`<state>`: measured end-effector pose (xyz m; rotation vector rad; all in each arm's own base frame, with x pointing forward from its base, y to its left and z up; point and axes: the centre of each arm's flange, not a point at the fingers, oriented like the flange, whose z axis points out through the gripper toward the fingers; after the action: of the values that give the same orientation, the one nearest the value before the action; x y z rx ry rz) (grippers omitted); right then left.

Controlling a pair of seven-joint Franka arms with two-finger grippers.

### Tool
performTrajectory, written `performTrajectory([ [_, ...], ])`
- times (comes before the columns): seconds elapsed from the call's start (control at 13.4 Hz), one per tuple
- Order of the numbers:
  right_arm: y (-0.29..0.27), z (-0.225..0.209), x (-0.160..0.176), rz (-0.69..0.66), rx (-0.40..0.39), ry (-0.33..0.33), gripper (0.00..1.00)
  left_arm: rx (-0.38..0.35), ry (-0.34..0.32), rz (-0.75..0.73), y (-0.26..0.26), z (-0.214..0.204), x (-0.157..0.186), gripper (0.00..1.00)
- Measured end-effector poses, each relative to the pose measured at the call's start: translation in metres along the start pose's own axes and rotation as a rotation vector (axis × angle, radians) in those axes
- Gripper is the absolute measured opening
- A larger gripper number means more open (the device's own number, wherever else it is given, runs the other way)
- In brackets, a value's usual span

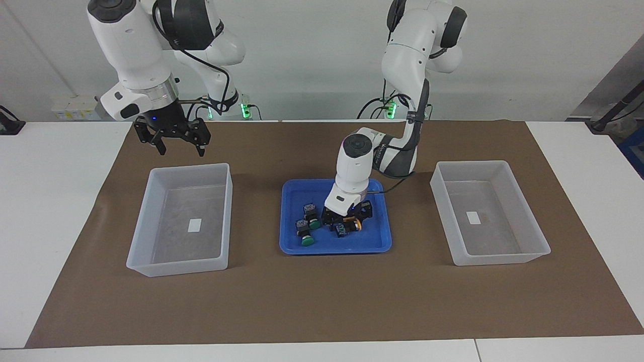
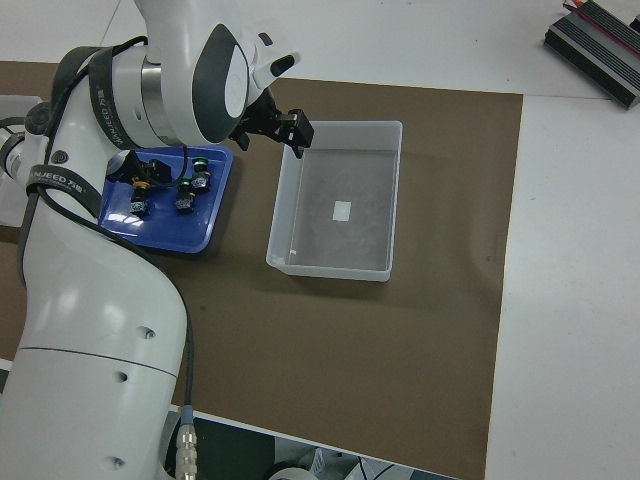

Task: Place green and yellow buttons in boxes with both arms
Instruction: 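Lower the left gripper and grasp the yellow button, then carry the yellow button to the box while the right gripper reaches the tray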

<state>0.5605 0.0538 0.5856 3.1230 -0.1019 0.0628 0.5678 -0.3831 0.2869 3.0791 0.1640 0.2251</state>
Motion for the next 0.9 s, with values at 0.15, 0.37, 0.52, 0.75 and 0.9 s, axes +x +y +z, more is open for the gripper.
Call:
performTrajectory([
  [0.15, -0.001, 0.0, 0.0, -0.002, 0.001, 0.004, 1.0, -0.001, 0.005, -0.003, -0.001, -0.002, 0.003, 1.0],
  [0.37, -0.003, -0.001, 0.002, -0.005, 0.005, 0.026, 1.0, -0.01, 0.023, -0.01, -0.001, -0.008, 0.011, 1.0],
  [0.52, -0.007, -0.001, 0.004, -0.01, 0.008, 0.042, 1.0, -0.017, 0.038, -0.025, -0.005, -0.015, 0.022, 0.97],
  [0.75, -0.03, 0.01, 0.012, -0.041, 0.022, 0.086, 1.0, -0.025, 0.055, -0.047, -0.014, -0.022, 0.037, 0.8],
  [0.9, -0.061, 0.027, 0.018, -0.06, 0.035, 0.105, 1.0, -0.024, 0.055, -0.049, -0.015, -0.022, 0.038, 0.8],
])
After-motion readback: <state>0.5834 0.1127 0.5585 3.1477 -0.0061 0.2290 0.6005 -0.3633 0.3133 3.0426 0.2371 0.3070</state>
